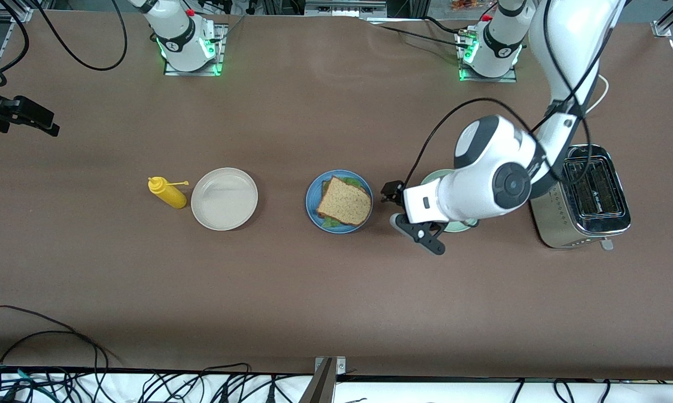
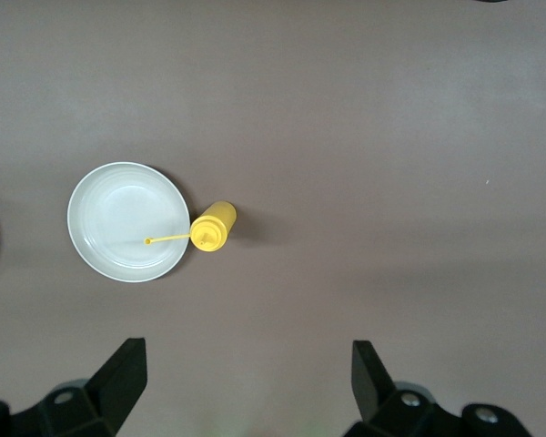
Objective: Make sandwich in blue plate with both arms
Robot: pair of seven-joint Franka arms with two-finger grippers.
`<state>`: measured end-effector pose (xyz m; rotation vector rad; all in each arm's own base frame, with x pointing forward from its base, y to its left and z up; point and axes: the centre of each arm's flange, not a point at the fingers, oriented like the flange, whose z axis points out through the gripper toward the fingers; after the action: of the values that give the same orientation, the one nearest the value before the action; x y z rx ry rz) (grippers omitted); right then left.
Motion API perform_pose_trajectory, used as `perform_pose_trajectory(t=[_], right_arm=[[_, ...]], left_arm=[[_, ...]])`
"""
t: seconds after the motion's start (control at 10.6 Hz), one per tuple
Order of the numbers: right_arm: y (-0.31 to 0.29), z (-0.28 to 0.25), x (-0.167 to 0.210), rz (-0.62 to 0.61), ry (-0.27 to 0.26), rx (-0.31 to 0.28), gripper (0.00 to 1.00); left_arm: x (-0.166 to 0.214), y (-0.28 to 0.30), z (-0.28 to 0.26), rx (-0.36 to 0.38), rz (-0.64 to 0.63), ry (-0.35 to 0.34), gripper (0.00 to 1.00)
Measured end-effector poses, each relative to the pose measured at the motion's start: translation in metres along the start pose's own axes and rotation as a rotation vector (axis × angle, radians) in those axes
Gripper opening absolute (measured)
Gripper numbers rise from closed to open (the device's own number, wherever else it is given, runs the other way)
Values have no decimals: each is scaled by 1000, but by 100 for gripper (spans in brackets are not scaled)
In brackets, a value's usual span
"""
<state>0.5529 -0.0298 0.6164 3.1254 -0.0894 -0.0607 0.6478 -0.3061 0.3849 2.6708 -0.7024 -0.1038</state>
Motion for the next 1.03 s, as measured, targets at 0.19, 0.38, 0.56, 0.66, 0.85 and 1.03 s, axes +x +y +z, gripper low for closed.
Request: perform_pose_trajectory(t=[0.19,0.38,0.56,0.66,0.85,1.03], right_arm=[[0,0,0,0,0,0,100],[0,0,0,0,0,0,100],[0,0,1,0,2,0,100],[0,0,1,0,4,-1,100],[0,-1,1,-1,5,-1,100],[-1,-1,1,-2,6,-1,100]], left_arm=[[-18,14,-46,88,-60,-39,100],[-41,25,-97,169,-108,-63,100],[-73,16,-158,222,-170,-75,100],[-93,10,-190,245,-208,-77,100],[-130,-4,-239,273,-280,-85,100],[-159,-20,-269,303,-341,-94,100]])
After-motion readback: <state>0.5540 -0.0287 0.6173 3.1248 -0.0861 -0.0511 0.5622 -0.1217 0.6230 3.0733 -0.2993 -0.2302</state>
